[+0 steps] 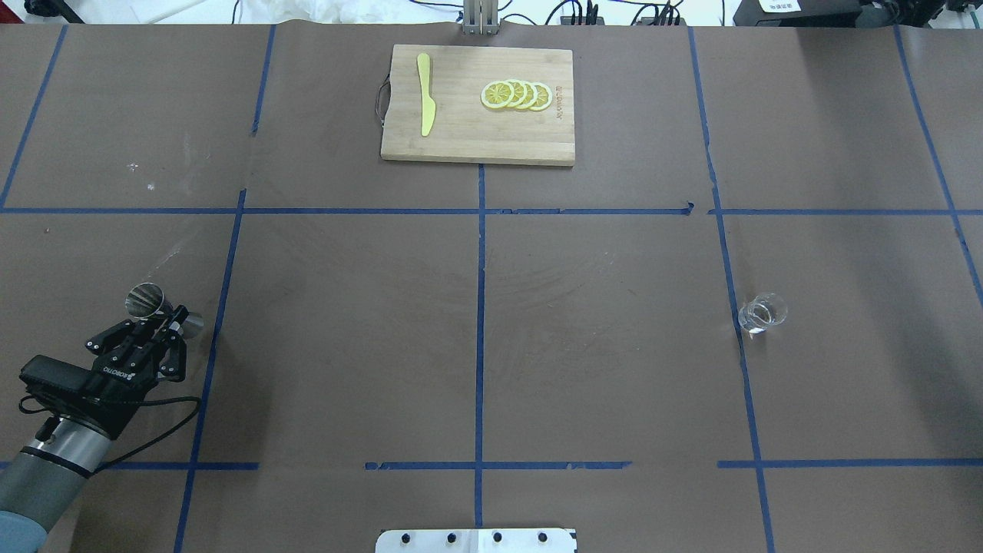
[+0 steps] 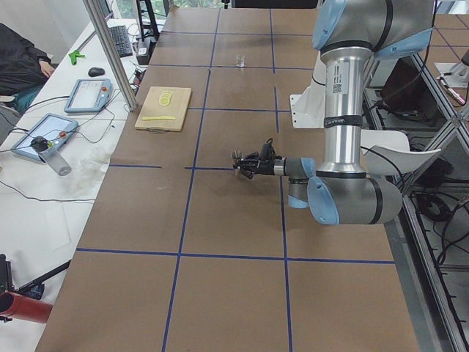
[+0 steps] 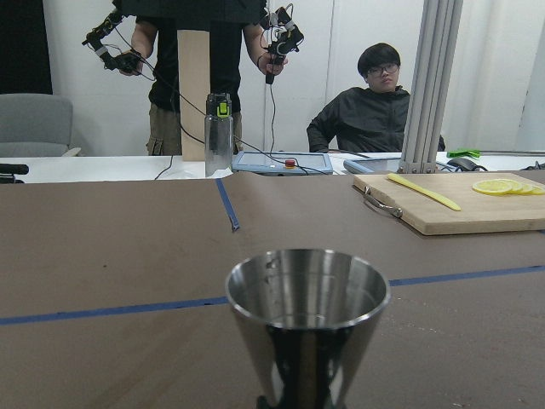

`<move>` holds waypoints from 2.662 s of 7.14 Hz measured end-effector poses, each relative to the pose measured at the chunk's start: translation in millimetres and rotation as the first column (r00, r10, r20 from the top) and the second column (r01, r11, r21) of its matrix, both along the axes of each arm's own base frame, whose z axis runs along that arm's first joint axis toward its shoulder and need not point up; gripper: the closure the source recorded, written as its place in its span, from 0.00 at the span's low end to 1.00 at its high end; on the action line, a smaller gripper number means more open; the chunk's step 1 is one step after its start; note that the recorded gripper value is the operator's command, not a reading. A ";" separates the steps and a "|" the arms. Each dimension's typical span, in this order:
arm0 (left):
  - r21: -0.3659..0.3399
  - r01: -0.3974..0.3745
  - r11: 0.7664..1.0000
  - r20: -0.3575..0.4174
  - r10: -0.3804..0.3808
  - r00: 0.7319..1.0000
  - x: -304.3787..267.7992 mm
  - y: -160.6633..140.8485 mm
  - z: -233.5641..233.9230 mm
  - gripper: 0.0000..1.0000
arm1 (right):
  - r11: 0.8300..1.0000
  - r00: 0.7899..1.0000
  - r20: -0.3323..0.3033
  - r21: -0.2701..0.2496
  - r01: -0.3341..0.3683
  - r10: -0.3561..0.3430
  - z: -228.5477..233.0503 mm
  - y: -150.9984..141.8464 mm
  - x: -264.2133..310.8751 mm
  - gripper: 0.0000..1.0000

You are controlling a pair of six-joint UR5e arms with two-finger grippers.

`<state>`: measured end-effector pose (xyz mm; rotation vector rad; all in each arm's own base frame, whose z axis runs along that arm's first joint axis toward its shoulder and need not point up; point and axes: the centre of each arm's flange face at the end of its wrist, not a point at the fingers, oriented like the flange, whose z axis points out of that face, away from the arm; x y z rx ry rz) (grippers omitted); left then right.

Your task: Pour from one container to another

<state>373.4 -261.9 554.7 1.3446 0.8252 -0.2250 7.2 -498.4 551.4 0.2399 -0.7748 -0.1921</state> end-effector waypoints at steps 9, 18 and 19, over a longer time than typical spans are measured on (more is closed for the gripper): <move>0.371 -0.602 0.707 0.274 0.537 0.798 15.6 -153.1 -152.6 1.00 | 1.000 1.000 -0.007 -0.020 -0.001 0.000 10.6 4.5 0.9 0.00; 0.500 -0.719 0.484 0.477 0.539 0.694 154.7 -226.7 -347.9 1.00 | 0.997 0.999 0.003 -0.062 -0.043 0.043 9.2 5.0 0.7 0.00; 0.497 -0.715 0.491 0.471 0.540 0.698 159.5 -225.7 -351.5 1.00 | 0.996 0.999 0.006 -0.069 -0.054 0.054 7.1 5.4 0.7 0.00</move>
